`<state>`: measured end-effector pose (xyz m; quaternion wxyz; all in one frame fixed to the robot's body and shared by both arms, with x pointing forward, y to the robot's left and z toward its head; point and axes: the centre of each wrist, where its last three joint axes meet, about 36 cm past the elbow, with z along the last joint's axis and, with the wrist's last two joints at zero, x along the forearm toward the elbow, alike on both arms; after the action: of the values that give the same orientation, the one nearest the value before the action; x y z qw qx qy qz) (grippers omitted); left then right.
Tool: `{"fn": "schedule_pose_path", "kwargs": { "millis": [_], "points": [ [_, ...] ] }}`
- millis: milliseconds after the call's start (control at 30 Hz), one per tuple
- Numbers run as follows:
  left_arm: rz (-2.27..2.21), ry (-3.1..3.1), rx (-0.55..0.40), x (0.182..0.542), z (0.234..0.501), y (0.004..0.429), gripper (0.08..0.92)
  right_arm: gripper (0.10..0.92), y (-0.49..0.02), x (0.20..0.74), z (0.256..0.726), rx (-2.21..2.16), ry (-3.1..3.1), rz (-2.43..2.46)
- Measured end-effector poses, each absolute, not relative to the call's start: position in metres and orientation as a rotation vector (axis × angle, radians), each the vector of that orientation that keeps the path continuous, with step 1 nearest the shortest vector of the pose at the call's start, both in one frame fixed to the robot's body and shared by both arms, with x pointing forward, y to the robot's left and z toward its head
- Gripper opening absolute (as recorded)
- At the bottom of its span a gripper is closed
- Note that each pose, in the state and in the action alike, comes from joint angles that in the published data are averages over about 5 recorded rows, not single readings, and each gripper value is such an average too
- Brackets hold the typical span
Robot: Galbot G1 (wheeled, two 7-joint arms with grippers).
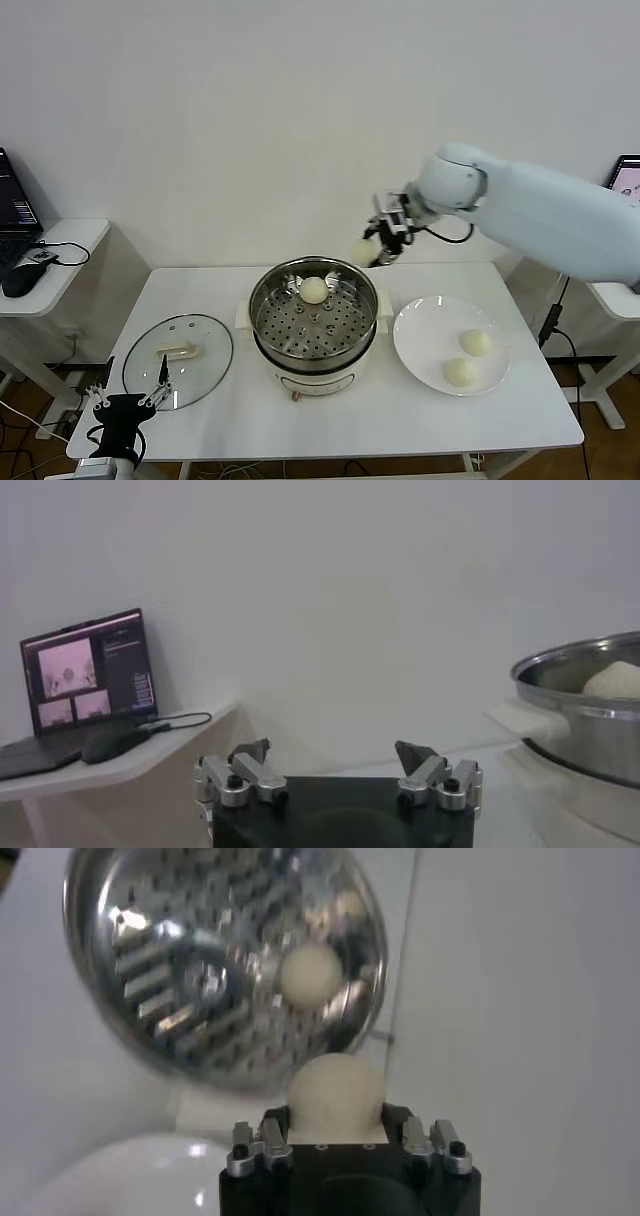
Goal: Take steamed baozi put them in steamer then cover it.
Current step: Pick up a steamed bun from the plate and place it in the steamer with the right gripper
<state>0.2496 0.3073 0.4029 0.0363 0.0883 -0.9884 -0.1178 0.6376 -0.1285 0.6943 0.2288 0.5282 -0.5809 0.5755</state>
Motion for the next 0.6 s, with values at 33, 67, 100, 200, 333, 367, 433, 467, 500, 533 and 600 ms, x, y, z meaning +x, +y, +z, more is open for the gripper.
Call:
{"fn": "schedule_pose_path", "kwargs": {
  "millis": [33, 67, 100, 200, 333, 367, 433, 467, 500, 533, 600],
  "points": [
    [-0.362, -3.037, 0.272, 0.250, 0.403, 0.308, 0.823, 0.605, -0.119, 0.637, 0.692, 1.463, -1.594, 1.580],
    [-0.362, -3.039, 0.273, 0.250, 0.404, 0.308, 0.823, 0.610, -0.109, 0.637, 0.688, 1.471, -1.589, 1.576],
    [-0.362, -3.040, 0.274, 0.250, 0.405, 0.308, 0.823, 0.615, -0.100, 0.636, 0.684, 1.479, -1.582, 1.572],
    [-0.358, -3.045, 0.276, 0.251, 0.406, 0.308, 0.823, 0.619, -0.075, 0.635, 0.668, 1.500, -1.556, 1.559],
    [-0.350, -3.049, 0.277, 0.251, 0.406, 0.306, 0.823, 0.619, -0.048, 0.633, 0.646, 1.519, -1.532, 1.544],
    [-0.349, -3.050, 0.278, 0.251, 0.406, 0.306, 0.823, 0.619, -0.042, 0.633, 0.641, 1.523, -1.528, 1.539],
    [-0.349, -3.051, 0.279, 0.252, 0.406, 0.306, 0.823, 0.619, -0.032, 0.633, 0.632, 1.528, -1.521, 1.530],
    [-0.349, -3.051, 0.280, 0.252, 0.406, 0.306, 0.823, 0.619, -0.028, 0.633, 0.627, 1.530, -1.518, 1.525],
    [-0.350, -3.051, 0.281, 0.252, 0.406, 0.307, 0.823, 0.619, -0.024, 0.633, 0.623, 1.531, -1.515, 1.520],
    [-0.351, -3.050, 0.282, 0.252, 0.406, 0.307, 0.823, 0.619, -0.020, 0.633, 0.618, 1.532, -1.511, 1.516],
    [-0.352, -3.048, 0.284, 0.251, 0.406, 0.307, 0.823, 0.619, -0.012, 0.633, 0.610, 1.533, -1.505, 1.508]
  ]
}}
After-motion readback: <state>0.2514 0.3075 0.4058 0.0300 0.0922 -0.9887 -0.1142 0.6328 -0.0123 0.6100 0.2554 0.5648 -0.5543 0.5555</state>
